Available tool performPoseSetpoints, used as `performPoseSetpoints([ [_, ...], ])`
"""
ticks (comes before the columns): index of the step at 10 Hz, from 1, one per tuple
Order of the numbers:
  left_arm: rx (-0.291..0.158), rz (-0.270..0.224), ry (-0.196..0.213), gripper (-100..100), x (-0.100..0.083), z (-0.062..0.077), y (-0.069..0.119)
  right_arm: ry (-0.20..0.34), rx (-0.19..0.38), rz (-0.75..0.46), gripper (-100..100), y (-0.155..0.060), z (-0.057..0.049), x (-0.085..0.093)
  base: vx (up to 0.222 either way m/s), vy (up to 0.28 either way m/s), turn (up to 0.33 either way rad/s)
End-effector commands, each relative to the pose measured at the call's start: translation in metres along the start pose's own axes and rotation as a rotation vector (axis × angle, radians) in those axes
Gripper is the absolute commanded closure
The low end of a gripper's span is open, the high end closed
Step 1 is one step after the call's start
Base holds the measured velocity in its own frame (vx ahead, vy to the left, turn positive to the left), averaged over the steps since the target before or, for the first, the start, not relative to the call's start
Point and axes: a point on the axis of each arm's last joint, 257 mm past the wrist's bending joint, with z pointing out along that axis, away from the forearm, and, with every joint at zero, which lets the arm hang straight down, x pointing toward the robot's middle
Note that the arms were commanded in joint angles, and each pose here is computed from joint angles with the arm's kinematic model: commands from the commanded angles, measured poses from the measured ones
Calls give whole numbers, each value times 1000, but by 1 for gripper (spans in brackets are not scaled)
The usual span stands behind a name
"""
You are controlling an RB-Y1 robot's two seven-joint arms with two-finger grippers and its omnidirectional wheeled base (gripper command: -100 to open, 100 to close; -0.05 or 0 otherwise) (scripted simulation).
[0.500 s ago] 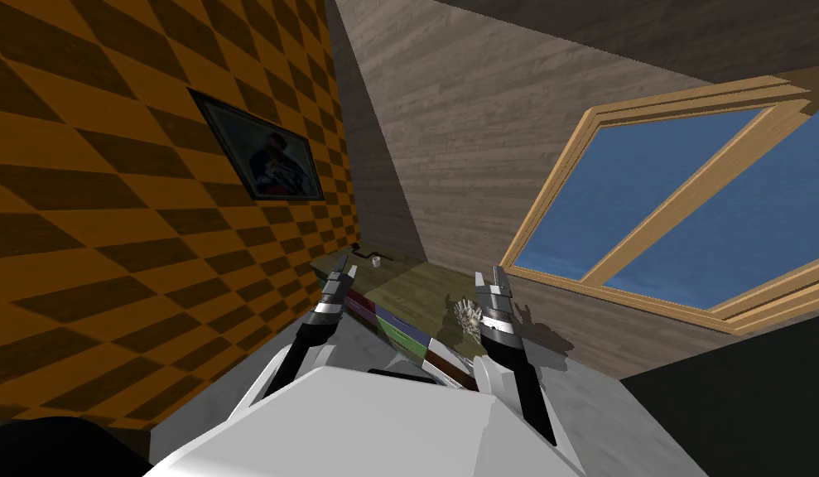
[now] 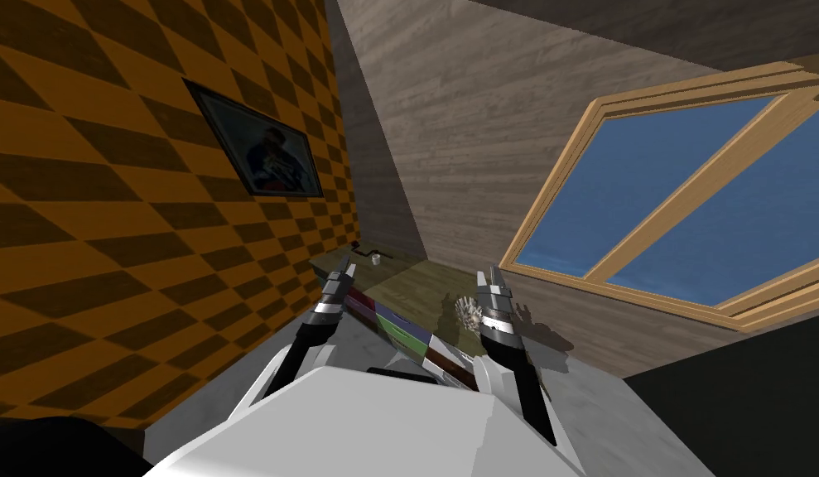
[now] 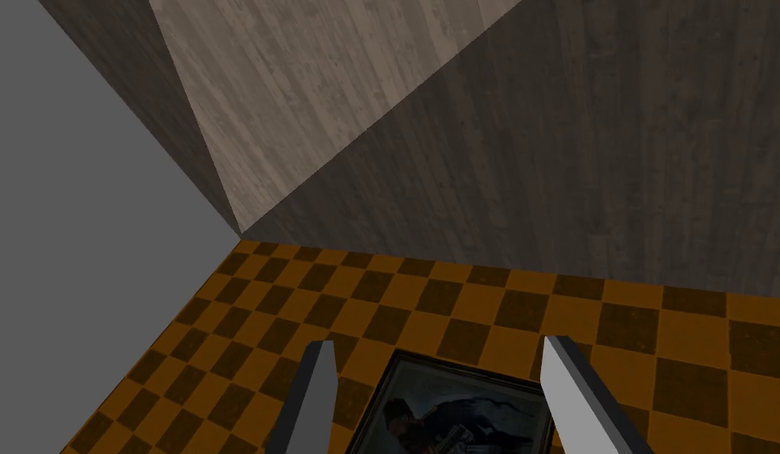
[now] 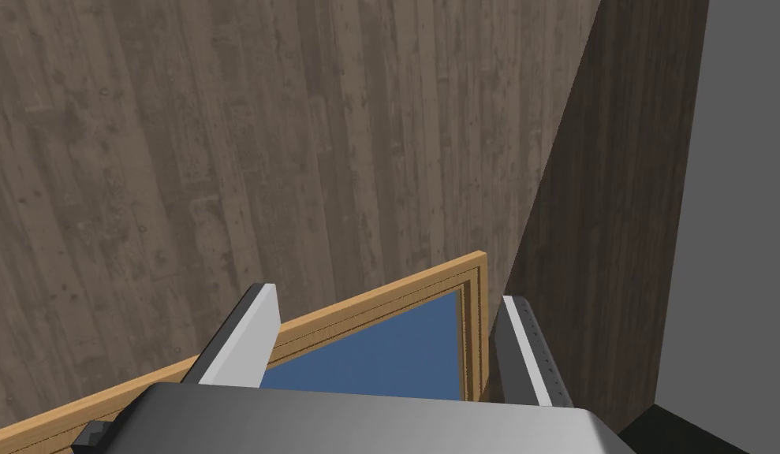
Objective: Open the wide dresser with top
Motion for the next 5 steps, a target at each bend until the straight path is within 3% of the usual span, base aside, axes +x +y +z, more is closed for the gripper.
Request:
performPoseSetpoints([
  [1,0,0,0,0,0,0,0,0,0,0,0,0,0,0,0,0,0],
  [4,0,0,0,0,0,0,0,0,0,0,0,0,0,0,0,0,0],
  [5,-12,14,29,-100,4,-2,11,0,0,0,0,0,0,0,8,-2,-19],
])
